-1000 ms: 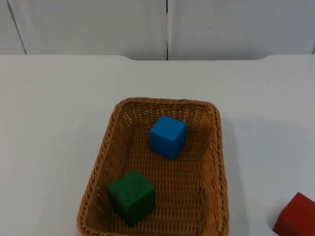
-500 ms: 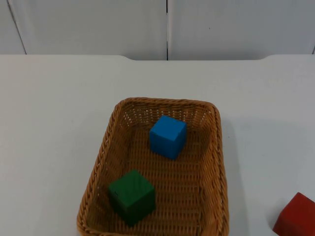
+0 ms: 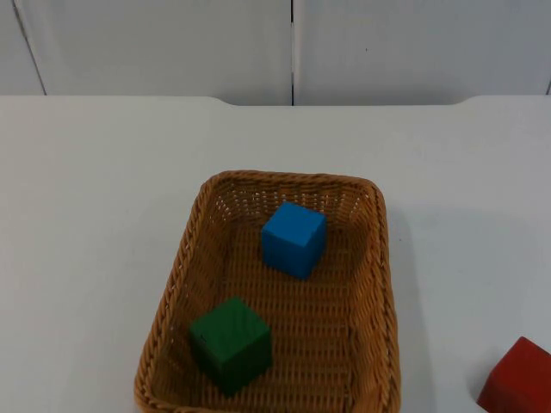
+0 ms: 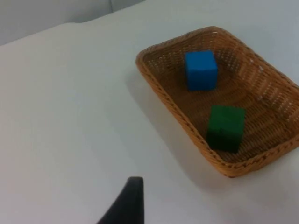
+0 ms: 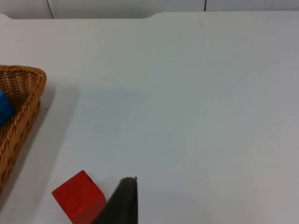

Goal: Pick up one cube with each hand and place exactly two cubes into the same basket, leaving the remaining cube outside.

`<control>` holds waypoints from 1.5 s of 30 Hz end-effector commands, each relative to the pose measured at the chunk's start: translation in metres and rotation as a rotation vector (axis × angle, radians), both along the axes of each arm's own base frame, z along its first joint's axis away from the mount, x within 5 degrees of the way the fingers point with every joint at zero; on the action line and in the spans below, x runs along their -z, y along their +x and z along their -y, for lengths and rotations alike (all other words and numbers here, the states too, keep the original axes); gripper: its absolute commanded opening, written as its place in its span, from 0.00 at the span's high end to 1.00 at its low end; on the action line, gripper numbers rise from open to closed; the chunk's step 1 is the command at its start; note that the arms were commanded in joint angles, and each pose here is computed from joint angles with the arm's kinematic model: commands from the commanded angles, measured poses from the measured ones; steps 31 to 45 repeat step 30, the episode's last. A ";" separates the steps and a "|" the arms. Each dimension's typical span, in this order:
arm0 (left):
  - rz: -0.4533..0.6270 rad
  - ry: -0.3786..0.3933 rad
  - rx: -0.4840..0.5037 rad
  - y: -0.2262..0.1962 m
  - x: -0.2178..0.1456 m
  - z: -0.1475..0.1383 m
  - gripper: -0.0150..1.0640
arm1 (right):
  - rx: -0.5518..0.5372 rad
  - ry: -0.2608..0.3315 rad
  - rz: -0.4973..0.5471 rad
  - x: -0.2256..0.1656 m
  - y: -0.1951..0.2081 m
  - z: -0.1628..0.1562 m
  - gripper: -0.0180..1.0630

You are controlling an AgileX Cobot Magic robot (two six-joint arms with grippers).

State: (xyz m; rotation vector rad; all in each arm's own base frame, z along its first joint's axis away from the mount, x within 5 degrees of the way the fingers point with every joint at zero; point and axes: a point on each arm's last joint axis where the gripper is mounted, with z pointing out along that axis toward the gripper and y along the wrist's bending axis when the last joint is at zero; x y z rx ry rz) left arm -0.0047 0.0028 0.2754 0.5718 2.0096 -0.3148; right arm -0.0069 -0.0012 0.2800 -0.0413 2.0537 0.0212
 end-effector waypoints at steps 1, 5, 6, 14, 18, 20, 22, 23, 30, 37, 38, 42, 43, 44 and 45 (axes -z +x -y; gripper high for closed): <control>0.008 -0.004 -0.077 0.001 0.001 0.000 0.01 | 0.010 0.000 0.007 0.000 0.000 0.000 0.01; 0.008 -0.004 -0.145 0.000 0.001 0.000 0.01 | 0.010 0.000 0.007 0.000 0.000 0.000 0.01; 0.008 -0.004 -0.167 0.000 0.001 0.000 0.01 | 0.010 0.000 0.007 0.000 0.000 0.000 0.01; 0.009 -0.003 -0.301 0.000 0.001 0.001 0.01 | 0.010 0.000 0.007 0.000 0.000 0.000 0.01; 0.009 -0.003 -0.372 0.000 0.001 0.001 0.01 | 0.009 -0.002 0.007 0.000 0.000 0.000 0.01; 0.009 -0.003 -0.392 0.000 0.001 0.001 0.01 | 0.009 -0.002 0.007 0.000 0.000 0.000 0.01; 0.009 -0.003 -0.426 0.000 0.001 0.002 0.01 | 0.009 -0.002 0.007 0.000 0.000 0.000 0.01; 0.009 -0.003 -0.442 0.000 0.001 0.002 0.01 | 0.009 -0.002 0.007 0.000 0.000 0.000 0.01; 0.009 -0.002 -0.528 0.000 0.001 0.002 0.01 | 0.009 -0.002 0.007 0.000 0.000 0.000 0.01; 0.009 -0.002 -0.528 0.000 0.001 0.002 0.01 | 0.009 -0.002 0.007 0.000 0.000 0.000 0.01; 0.009 -0.002 -0.528 0.000 0.001 0.002 0.01 | 0.009 -0.002 0.007 0.000 0.000 0.000 0.01; 0.009 -0.002 -0.528 0.000 0.001 0.002 0.01 | 0.009 -0.002 0.007 0.000 0.000 0.000 0.01; 0.009 -0.002 -0.528 0.000 0.001 0.002 0.01 | 0.009 -0.002 0.007 0.000 0.000 0.000 0.01; 0.009 -0.002 -0.528 0.000 0.001 0.002 0.01 | 0.009 -0.002 0.007 0.000 0.000 0.000 0.01; 0.009 -0.002 -0.528 0.000 0.001 0.002 0.01 | 0.009 -0.002 0.007 0.000 0.000 0.000 0.01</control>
